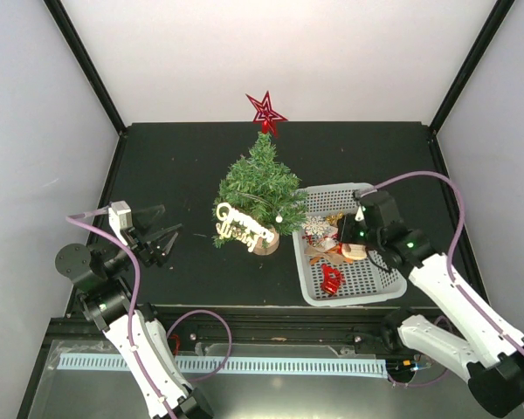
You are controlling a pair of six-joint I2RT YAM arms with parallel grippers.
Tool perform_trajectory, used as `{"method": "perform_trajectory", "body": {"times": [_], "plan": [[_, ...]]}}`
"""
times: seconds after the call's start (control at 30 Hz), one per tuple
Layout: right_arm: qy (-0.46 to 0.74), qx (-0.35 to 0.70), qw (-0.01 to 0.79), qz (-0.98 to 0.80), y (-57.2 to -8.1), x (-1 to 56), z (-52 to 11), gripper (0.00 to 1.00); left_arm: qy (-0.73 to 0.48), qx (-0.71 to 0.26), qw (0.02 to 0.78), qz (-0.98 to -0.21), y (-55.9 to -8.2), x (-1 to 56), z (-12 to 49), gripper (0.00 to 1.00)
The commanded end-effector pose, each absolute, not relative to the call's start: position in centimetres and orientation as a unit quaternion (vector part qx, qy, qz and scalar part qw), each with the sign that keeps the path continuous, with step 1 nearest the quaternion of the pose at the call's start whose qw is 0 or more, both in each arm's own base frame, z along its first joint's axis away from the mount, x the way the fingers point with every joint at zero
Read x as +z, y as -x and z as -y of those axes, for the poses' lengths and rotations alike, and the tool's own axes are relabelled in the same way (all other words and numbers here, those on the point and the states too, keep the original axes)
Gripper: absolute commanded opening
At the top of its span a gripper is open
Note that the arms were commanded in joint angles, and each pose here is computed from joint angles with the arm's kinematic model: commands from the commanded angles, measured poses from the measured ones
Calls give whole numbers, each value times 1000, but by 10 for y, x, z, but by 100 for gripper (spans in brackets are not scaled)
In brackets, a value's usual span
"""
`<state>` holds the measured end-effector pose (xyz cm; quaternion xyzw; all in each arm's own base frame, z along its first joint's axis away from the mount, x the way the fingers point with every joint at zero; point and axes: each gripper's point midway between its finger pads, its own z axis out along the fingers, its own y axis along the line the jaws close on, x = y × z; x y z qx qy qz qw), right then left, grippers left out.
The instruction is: Decorate the small christmas tree
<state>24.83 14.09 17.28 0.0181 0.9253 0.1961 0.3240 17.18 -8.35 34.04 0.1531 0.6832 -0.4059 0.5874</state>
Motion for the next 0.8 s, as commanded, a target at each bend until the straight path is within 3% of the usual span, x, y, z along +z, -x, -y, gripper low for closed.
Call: {"method": "perform_trajectory", "body": {"times": [0.0,0.3,0.77], "plan": [[-5,216,378,-900,-251,234,-141,1,-159,-401,592,-681,-170,344,85,99],[31,302,411,-859,-261,329,-175,1,-162,-399,594,-680,-169,344,86,99],[77,379,400,-831,-266,384,-238,2,-164,-397,594,-679,-168,344,86,99]]}}
